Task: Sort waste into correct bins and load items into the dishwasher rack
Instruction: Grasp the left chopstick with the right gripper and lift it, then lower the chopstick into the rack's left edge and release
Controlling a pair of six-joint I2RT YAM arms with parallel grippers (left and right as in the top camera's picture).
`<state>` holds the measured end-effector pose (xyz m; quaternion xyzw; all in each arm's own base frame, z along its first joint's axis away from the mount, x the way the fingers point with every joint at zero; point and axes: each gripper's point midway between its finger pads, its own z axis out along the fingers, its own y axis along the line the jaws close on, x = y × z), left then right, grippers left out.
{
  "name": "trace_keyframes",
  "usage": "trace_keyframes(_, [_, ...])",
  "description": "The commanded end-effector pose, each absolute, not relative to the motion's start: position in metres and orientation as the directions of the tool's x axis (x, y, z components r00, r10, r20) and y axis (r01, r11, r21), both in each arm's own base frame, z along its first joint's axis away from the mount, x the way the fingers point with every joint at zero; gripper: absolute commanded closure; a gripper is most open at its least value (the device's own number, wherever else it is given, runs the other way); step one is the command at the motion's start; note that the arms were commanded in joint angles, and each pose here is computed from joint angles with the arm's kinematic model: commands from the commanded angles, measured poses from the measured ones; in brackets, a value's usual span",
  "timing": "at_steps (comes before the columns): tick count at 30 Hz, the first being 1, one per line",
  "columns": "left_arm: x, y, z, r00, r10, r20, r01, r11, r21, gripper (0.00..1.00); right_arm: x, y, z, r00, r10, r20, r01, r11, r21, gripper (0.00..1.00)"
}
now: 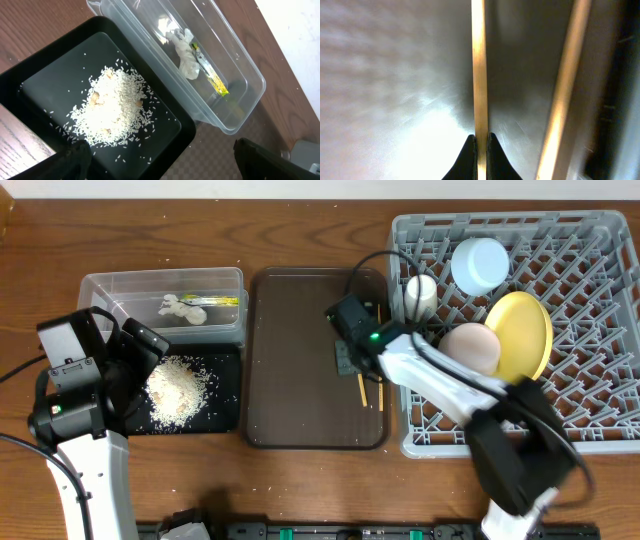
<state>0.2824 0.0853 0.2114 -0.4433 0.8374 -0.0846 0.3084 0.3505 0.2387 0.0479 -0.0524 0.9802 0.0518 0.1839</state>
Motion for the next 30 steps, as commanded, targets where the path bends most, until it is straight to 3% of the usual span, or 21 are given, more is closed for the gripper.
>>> trace_keyframes(1, [0.284, 0.088, 0.217, -0.405, -0.795, -0.453, -0.691, 0.590, -0.418, 0.06, 0.360, 0.235, 0.133, -0.854, -0.067, -0.516, -0.162, 0.977, 0.141, 0.99])
trace_keyframes(8, [0.284, 0.088, 0.217, -0.405, -0.795, -0.453, -0.691, 0.590, -0.418, 0.06, 0.337, 0.169, 0.179, -0.856, -0.007, -0.517, -0.058, 0.995, 0.083, 0.99])
trace_keyframes(16, [0.284, 0.088, 0.217, -0.405, -0.795, -0.453, -0.691, 0.590, -0.418, 0.06, 0.324, 0.133, 0.149, -0.917, 0.029, -0.397, 0.019, 0.999, 0.028, 0.99])
trace_keyframes(30, [0.284, 0.088, 0.217, -0.405, -0.795, -0.453, -0.691, 0.590, -0.418, 0.06, 0.324, 0.129, 0.128, -0.922, 0.029, -0.386, 0.028, 1.000, 0.008, 0.98])
